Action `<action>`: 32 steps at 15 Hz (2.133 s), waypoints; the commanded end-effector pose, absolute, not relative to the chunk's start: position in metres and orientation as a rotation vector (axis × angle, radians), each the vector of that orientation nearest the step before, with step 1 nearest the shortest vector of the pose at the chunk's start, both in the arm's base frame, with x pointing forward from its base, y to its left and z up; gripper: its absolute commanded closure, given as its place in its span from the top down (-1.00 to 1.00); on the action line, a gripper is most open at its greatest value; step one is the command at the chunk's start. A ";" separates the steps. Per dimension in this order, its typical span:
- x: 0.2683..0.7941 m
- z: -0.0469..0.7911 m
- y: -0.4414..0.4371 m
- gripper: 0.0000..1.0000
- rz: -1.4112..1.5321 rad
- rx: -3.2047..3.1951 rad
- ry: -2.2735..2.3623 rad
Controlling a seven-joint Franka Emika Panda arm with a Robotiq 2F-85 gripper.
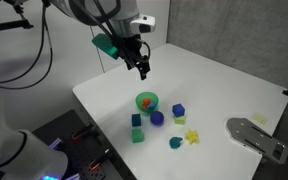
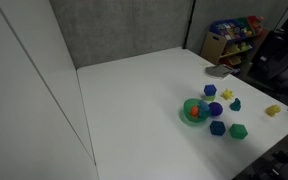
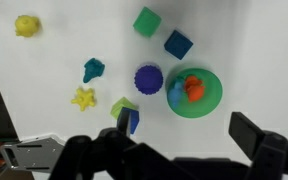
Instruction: Remove the orange toy teddy from the bowl
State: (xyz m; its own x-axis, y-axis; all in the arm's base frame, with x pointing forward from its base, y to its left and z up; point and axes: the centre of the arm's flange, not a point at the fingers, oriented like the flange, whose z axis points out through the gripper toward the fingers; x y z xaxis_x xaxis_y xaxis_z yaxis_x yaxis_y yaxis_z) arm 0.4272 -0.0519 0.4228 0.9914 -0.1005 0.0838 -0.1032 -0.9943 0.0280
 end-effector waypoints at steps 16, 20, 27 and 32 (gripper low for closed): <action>0.546 0.231 0.035 1.00 0.010 3.062 -0.213; 0.564 0.185 0.037 1.00 -0.073 3.002 -0.225; 0.589 0.131 0.054 1.00 -0.180 2.967 -0.318; 0.598 0.116 0.065 1.00 -0.213 2.970 -0.400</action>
State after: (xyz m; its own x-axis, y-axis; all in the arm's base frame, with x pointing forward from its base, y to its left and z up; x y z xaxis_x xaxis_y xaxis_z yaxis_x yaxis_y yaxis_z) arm 0.5823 0.0591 0.1205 0.9664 -0.2301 -0.1143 -0.2123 -0.9657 0.1494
